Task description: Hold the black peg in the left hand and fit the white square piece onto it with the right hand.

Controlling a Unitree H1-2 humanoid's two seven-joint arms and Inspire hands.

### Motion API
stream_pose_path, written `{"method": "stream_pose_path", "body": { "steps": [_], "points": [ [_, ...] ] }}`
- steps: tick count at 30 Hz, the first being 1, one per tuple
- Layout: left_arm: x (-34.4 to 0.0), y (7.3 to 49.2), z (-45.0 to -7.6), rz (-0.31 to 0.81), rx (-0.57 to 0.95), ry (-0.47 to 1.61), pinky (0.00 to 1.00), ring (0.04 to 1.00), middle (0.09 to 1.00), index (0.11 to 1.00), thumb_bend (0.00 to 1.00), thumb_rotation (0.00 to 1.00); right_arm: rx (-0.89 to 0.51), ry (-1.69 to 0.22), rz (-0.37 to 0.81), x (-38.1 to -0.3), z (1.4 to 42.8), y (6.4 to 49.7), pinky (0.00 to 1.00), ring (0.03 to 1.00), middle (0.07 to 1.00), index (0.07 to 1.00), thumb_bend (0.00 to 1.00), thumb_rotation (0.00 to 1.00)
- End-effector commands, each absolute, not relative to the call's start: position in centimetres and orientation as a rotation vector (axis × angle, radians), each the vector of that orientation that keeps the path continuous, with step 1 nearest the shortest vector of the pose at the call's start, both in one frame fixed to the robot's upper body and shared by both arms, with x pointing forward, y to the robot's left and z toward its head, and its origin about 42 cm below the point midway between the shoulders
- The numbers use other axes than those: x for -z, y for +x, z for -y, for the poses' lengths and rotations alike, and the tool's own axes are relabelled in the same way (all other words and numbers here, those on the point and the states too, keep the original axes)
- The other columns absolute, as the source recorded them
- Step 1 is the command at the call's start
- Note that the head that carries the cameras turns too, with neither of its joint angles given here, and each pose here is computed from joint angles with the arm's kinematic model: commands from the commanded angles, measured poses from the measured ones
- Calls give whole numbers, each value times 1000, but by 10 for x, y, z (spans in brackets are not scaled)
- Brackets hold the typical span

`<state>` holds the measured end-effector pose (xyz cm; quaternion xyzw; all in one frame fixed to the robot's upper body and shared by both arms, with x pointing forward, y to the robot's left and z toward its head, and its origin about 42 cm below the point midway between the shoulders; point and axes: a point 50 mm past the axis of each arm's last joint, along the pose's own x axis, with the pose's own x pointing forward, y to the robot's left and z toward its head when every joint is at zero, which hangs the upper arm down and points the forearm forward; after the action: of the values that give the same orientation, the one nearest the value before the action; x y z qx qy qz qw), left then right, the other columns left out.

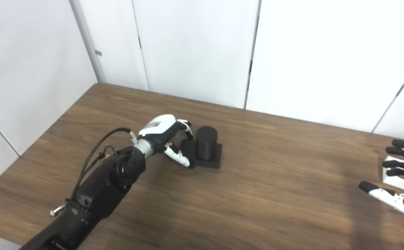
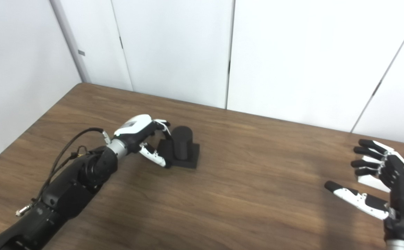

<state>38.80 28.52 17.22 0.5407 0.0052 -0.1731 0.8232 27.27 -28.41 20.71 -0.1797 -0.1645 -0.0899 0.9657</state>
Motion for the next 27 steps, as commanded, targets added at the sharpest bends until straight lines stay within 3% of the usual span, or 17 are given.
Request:
{"method": "stream_pose_path", "body": {
  "steps": [1,5,7,14,27],
  "points": [
    [-170,385,-253,24,492,1157,755,917,903,488,523,64,196,-372,417,-225,281,276,517,569,672,696,555,49],
    [-163,383,-235,73,555,1219,763,930,909,488,522,66,182,-348,415,-224,280,276,497,584,689,705,557,44],
    [-159,381,-226,92,579,1223,755,928,907,488,522,66,163,-302,409,-225,280,275,538,605,699,718,531,22],
    [-146,370,-187,176,698,1244,707,913,898,489,522,71,158,-293,410,-225,282,275,563,600,689,713,510,65],
    [-116,361,-145,232,879,1379,777,941,887,489,521,75,153,-319,420,-221,284,275,581,606,684,710,527,98]
  ]
}}
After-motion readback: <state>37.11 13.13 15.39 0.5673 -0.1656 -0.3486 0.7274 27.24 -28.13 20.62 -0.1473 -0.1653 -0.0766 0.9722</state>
